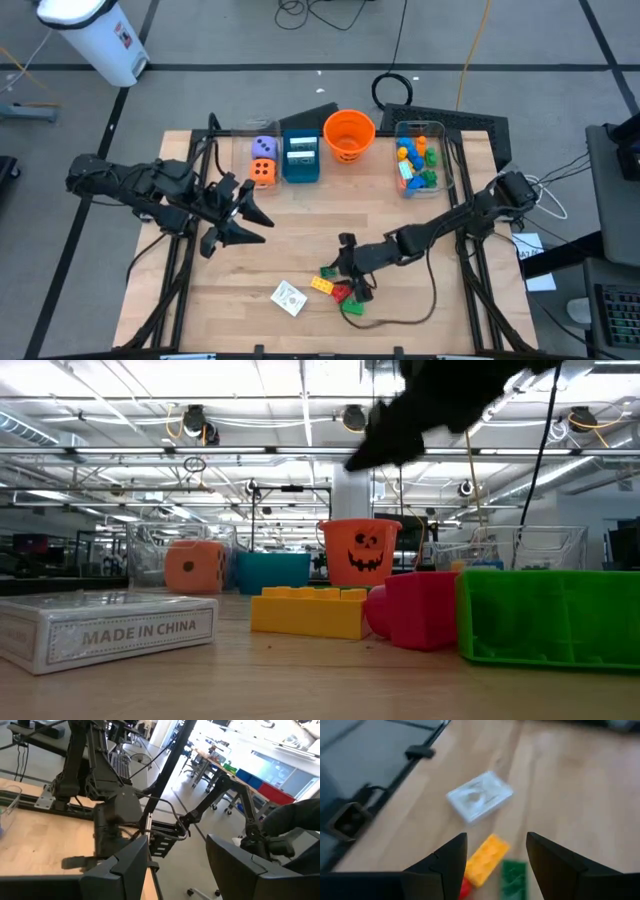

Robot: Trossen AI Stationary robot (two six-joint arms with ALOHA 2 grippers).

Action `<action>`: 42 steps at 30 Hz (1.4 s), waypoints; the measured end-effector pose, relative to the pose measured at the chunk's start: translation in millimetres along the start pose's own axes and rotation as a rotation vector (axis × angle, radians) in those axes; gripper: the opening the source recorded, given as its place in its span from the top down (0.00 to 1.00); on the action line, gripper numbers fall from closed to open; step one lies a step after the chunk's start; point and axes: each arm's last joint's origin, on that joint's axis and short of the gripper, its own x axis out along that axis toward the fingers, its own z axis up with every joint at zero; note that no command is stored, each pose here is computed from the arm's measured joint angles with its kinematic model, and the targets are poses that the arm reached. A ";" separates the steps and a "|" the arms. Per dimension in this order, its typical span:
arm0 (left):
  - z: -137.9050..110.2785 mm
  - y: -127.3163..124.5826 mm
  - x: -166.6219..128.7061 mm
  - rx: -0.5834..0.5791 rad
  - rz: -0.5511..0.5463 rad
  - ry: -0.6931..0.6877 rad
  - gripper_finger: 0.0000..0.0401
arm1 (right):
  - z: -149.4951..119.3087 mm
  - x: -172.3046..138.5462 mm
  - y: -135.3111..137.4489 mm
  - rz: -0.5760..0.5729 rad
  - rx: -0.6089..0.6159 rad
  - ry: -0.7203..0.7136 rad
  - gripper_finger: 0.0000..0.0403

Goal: Pick & Place Toys
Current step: Put the green game piece into the right transparent bin

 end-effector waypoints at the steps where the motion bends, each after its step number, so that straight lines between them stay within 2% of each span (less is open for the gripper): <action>1: -0.2 0.1 0.0 -0.003 0.001 0.002 0.48 | -3.0 0.5 -3.2 0.004 0.047 0.032 0.51; 3: -0.3 0.2 0.1 -0.003 0.001 0.003 0.48 | -10.4 3.8 -11.3 -0.001 0.114 0.099 0.51; 5: -0.1 0.4 0.0 -0.002 0.011 -0.002 0.48 | -15.9 4.2 -15.5 -0.005 0.113 0.149 0.51; 9: 0.4 1.5 0.1 0.005 0.045 -0.018 0.48 | -12.1 5.6 -17.8 0.019 0.092 0.116 0.51; 16: 0.6 1.8 0.0 0.014 0.052 -0.021 0.48 | -25.4 21.0 -27.9 -0.005 0.123 0.170 0.51; 20: 0.7 2.0 0.0 0.016 0.057 -0.023 0.48 | -34.8 30.3 -29.3 0.030 0.136 0.212 0.51; 25: 0.8 2.9 0.0 0.016 0.080 -0.031 0.48 | -31.3 41.9 -30.4 0.056 0.146 0.209 0.51; 30: 0.2 3.8 -0.1 0.017 0.102 -0.030 0.48 | -25.8 56.2 -29.7 0.063 0.100 0.192 0.44; 34: 0.2 3.8 -0.1 0.003 0.102 -0.030 0.48 | -32.7 65.8 -30.3 0.056 0.099 0.225 0.37; 42: -0.1 3.9 -0.1 0.000 0.103 -0.028 0.48 | -37.0 67.1 -31.7 0.001 0.090 0.253 0.28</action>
